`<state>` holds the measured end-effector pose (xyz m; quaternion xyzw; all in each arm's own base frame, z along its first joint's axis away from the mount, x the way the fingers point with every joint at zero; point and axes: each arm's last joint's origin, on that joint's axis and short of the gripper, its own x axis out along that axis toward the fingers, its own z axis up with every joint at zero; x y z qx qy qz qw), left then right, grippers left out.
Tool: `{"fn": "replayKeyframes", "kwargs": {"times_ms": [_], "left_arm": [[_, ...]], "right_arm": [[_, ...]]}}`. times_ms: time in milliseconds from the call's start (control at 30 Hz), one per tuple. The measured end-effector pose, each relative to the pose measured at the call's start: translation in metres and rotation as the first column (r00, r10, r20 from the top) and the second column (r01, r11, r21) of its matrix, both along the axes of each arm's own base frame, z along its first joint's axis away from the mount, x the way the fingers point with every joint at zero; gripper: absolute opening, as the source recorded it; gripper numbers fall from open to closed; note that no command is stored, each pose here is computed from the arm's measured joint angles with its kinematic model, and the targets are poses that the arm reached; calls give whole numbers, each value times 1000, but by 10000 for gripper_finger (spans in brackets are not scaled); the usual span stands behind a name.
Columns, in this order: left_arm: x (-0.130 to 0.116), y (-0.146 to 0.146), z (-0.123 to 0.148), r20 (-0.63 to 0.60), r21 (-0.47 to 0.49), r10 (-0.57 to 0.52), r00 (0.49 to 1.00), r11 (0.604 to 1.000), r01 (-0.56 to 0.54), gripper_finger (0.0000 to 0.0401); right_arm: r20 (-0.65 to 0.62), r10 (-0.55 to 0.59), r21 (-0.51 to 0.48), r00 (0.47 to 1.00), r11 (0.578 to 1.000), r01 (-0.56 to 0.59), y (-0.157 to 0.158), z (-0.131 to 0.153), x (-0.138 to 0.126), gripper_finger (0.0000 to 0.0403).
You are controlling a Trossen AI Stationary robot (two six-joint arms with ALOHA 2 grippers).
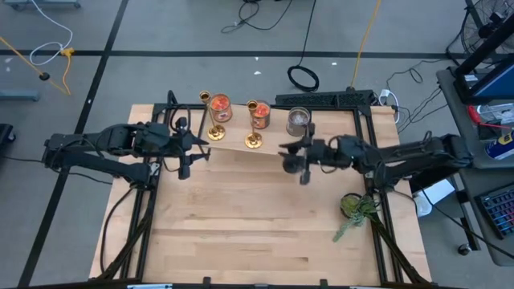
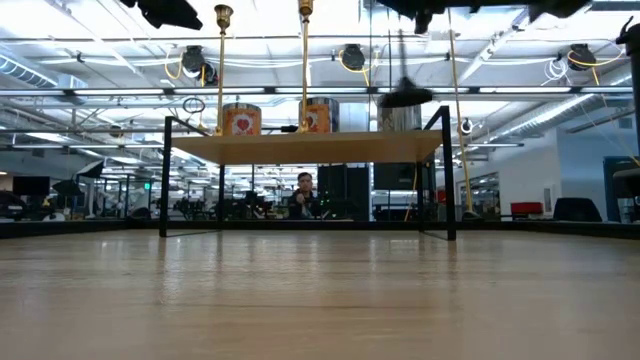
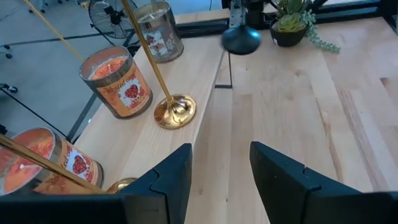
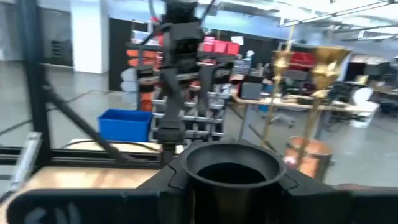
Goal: Pick & Place candle stick holders
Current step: Put the black candle holder on the shelf
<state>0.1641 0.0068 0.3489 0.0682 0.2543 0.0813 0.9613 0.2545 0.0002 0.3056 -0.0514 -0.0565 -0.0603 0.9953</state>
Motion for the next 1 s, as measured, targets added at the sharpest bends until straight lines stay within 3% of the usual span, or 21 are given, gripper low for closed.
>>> {"fn": "replayKeyframes", "kwargs": {"times_ms": [267,467,767,1000], "left_arm": [[-1,0,-1,-17,1,-1,1000,1000,1,170],[-3,0,-4,-49,-5,1,999,1000,-2,170],[-1,0,-20,-101,-4,1,995,1000,-1,170],[0,0,-36,-141,-26,14,990,1000,-18,170]], "right_arm": [[-35,-131,25,991,991,132,-35,-7,13,79],[-85,-175,40,981,983,179,-49,-17,16,93],[-64,-204,44,977,977,207,-55,-9,8,69],[-119,-202,45,972,977,208,-54,-12,6,96]]}}
